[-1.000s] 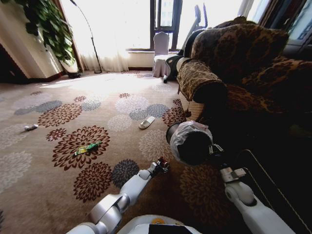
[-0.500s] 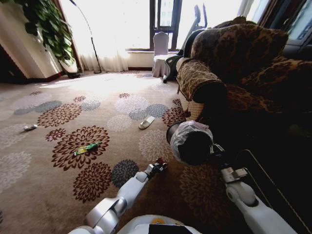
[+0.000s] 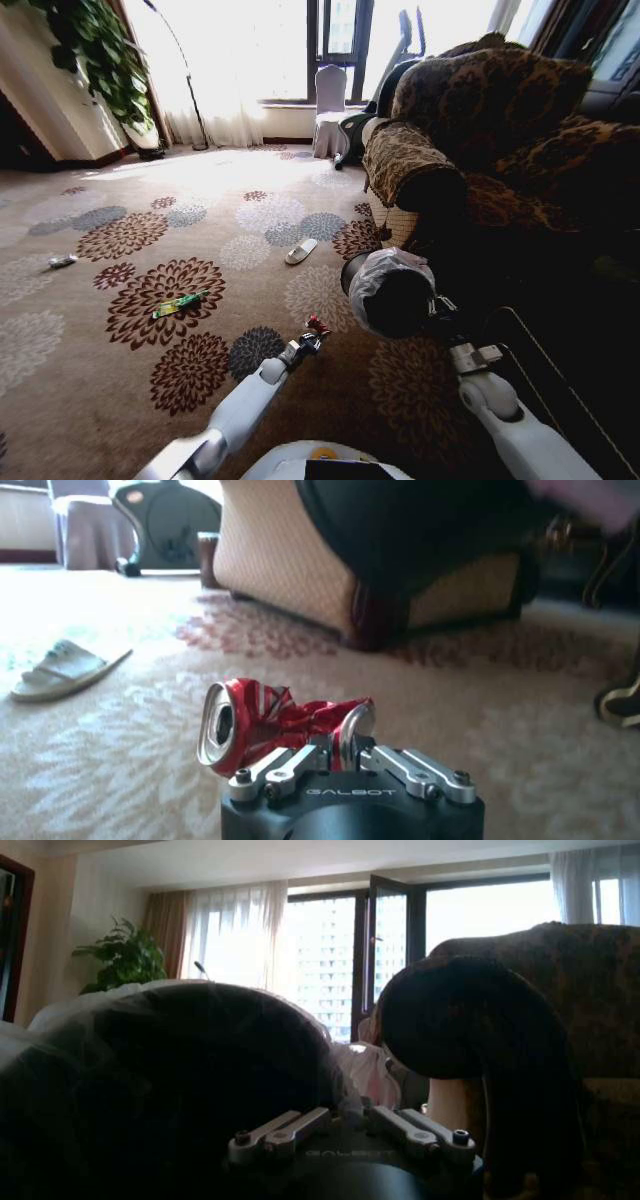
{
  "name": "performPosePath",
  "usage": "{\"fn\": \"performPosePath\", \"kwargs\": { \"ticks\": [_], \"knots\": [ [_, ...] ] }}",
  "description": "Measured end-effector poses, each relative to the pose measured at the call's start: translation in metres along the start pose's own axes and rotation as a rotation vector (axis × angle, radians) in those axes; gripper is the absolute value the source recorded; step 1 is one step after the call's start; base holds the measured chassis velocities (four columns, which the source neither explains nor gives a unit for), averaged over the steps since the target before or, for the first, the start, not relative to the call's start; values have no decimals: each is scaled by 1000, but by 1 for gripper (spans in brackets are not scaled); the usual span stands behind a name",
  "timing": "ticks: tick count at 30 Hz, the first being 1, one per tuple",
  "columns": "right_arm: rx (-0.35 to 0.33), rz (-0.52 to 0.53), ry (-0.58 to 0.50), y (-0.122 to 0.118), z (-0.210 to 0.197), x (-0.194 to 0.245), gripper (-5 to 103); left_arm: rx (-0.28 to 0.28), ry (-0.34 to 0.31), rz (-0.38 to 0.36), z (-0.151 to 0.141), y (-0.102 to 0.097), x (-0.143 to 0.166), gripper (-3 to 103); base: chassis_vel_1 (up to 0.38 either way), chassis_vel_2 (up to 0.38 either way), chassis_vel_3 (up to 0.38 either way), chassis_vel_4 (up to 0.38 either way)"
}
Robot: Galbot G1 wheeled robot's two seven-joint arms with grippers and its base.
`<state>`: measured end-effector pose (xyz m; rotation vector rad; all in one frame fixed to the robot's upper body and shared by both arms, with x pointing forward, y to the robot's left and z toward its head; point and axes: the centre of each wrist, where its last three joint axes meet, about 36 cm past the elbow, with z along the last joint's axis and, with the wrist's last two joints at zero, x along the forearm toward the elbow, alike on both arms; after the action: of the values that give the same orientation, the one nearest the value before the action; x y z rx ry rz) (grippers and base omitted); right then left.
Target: Pick up the trash from the ground and place it into the trash bin.
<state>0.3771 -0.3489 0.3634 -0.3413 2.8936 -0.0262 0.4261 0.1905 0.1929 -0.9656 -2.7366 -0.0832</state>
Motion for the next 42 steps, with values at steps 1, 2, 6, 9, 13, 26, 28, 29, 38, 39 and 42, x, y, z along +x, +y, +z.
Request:
{"fn": "performPosePath", "kwargs": {
  "ticks": [1, 2, 6, 9, 13, 26, 28, 29, 38, 39, 42],
  "knots": [
    [9, 0, 9, 1, 1, -1, 0, 27, -39, 2, -8, -3, 10, 11, 0, 0, 0, 0],
    [17, 2, 17, 2, 3, 0, 0, 67, -72, 4, -15, -8, 21, 11, 0, 0, 0, 0],
    [27, 23, 35, 5, 11, 0, 0, 231, -122, 19, -27, -28, 69, 11, 0, 0, 0, 0],
    [20, 42, 36, 11, 16, -1, 0, 337, -140, 43, -40, -35, 102, 11, 0, 0, 0, 0],
    [6, 44, 41, 24, 25, -10, 0, 472, -136, 65, -60, -40, 146, 11, 0, 0, 0, 0],
    [-36, 4, 90, 61, 58, -34, 0, 705, -171, 243, -87, -133, 199, 11, 0, 0, 0, 0],
    [-34, 3, 101, 65, 62, -30, 0, 742, -210, 286, -102, -149, 194, 11, 0, 0, 0, 0],
    [-30, 0, 110, 65, 64, -25, 0, 771, -238, 305, -112, -154, 188, 11, 0, 0, 0, 0],
    [14, -41, 122, 71, 62, 9, 0, 914, -381, 340, -143, -126, 129, 11, 0, 0, 0, 0],
    [14, -41, 122, 71, 62, 9, 0, 914, -381, 340, -143, -126, 129, 11, 0, 0, 0, 0],
    [42, -70, 109, 82, 57, 24, 0, 995, -395, 358, -149, -119, 103, 11, 0, 0, 0, 0]
  ]
}}
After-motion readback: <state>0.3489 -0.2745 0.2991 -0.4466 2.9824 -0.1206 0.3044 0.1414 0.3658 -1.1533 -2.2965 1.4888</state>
